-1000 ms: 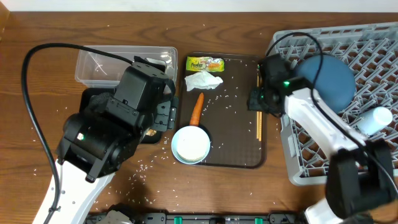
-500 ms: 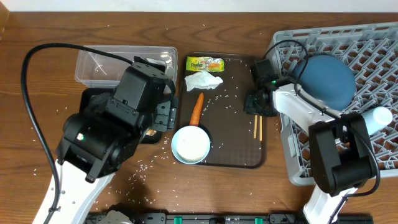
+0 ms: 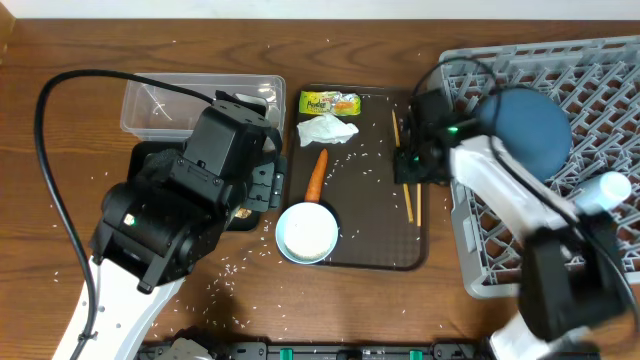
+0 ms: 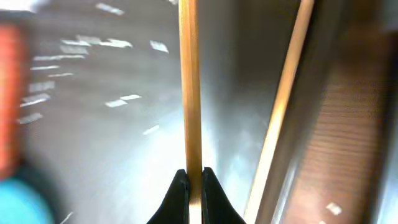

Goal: Sort waste into correct bins and load items into the dishwasher rack
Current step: 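Grasp the wooden chopsticks on the brown tray with the right gripper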

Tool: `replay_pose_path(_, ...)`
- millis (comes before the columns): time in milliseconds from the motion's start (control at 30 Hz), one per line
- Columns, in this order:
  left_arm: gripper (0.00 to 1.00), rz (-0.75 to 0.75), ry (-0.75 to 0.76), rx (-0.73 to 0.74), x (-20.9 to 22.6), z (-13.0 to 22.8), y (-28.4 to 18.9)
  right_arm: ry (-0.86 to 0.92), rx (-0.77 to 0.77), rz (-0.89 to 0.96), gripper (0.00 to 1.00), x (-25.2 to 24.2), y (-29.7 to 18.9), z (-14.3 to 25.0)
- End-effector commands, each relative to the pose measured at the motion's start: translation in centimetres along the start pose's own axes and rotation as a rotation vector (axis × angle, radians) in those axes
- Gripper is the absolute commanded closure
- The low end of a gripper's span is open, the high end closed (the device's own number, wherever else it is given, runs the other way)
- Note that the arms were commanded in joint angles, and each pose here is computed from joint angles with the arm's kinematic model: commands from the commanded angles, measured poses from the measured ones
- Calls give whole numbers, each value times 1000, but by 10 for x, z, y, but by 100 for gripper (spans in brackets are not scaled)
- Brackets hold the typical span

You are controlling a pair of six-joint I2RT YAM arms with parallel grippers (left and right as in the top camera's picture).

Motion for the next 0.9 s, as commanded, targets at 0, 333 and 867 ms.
replay_pose_path(0, 21, -14, -2, -11, 3, -2, -3, -154, -143, -63, 99, 6, -60, -14)
replay_pose_path(333, 21, -14, -2, -11, 3, -2, -3, -197, -173, 226, 99, -72, -79, -25)
replay_pose_path(867, 21, -6, -2, -10, 2, -1, -3, -149, -119, -38, 54, -33, -58, -21)
Point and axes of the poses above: each gripper's point midway between its finger pads, its own y axis out along the fingers, its own x axis along the line the jaws close on, z = x × y, the point moved 6 cm from there along -y, back along the fingers, and after that the axes turned 7 degrees about y, right-handed, at the moved point
